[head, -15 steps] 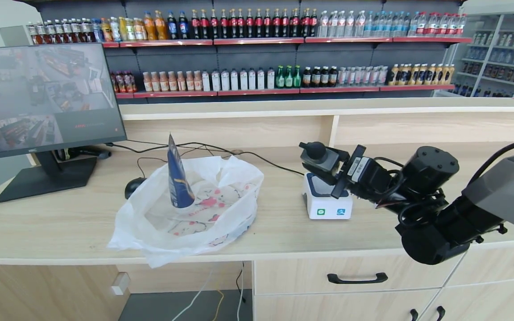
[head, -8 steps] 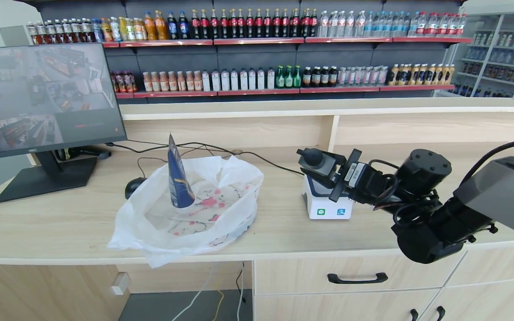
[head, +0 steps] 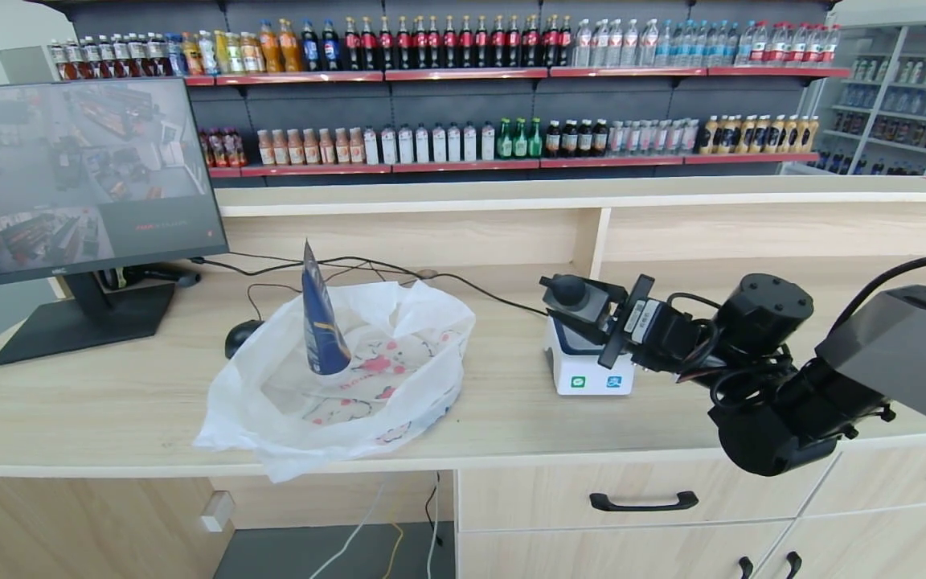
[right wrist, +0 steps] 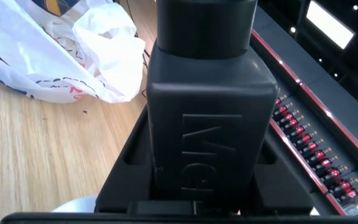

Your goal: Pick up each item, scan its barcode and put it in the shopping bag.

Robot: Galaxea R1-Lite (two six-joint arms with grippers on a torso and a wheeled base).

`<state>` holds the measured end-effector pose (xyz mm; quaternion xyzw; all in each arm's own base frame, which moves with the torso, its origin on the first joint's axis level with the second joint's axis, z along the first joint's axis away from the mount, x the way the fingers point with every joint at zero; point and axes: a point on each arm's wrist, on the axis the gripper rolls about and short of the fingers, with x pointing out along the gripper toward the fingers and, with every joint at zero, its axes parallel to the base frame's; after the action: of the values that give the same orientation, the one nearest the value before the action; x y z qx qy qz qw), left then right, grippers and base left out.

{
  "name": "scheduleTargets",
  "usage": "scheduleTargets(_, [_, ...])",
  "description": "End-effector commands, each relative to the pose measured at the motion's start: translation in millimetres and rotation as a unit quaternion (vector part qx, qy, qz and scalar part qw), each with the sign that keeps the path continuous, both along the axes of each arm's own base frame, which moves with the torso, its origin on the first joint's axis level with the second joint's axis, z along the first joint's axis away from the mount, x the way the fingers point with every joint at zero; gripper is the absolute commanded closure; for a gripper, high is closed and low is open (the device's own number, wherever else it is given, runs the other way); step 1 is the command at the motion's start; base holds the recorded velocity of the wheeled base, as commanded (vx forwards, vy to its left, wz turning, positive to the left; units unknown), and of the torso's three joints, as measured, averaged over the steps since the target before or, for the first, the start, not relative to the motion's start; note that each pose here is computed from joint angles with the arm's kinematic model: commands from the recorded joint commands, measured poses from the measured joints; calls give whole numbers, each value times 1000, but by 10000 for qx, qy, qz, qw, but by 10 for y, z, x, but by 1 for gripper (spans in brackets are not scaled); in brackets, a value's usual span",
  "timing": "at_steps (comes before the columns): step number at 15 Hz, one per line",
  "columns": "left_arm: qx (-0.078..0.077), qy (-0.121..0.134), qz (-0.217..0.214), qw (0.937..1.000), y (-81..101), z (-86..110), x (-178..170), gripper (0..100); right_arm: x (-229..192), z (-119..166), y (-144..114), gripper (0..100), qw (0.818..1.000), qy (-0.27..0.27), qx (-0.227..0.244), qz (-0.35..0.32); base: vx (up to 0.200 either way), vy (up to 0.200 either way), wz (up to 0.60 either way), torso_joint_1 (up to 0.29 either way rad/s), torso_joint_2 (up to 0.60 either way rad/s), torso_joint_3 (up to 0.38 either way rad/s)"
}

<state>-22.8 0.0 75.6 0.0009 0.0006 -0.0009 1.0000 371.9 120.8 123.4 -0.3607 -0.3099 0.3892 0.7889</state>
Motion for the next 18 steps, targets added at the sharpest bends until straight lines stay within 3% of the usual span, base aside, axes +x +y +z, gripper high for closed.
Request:
scheduleTargets(1, [-1,1,1,10000,0,-2,0,0,8,4,5,100,10000,-16,9,9,0,0,0,0,0,0])
scheduleTargets(7, [-1,1,1,10000,0,-2,0,0,-71,199,-6,100,9998,-141,139,38,0,0,0,0,0,0])
scheduleTargets(13, [-1,1,1,10000,0,-2,0,0,-555,459,-119,100,9949,408,715,-577,0,0,0,0,0,0])
scheduleTargets(18, [-1,-6,1,10000,0,2,-1,0,-1014,766,-268,100,9764,861,1693,-1031,0,0,0,0,0,0])
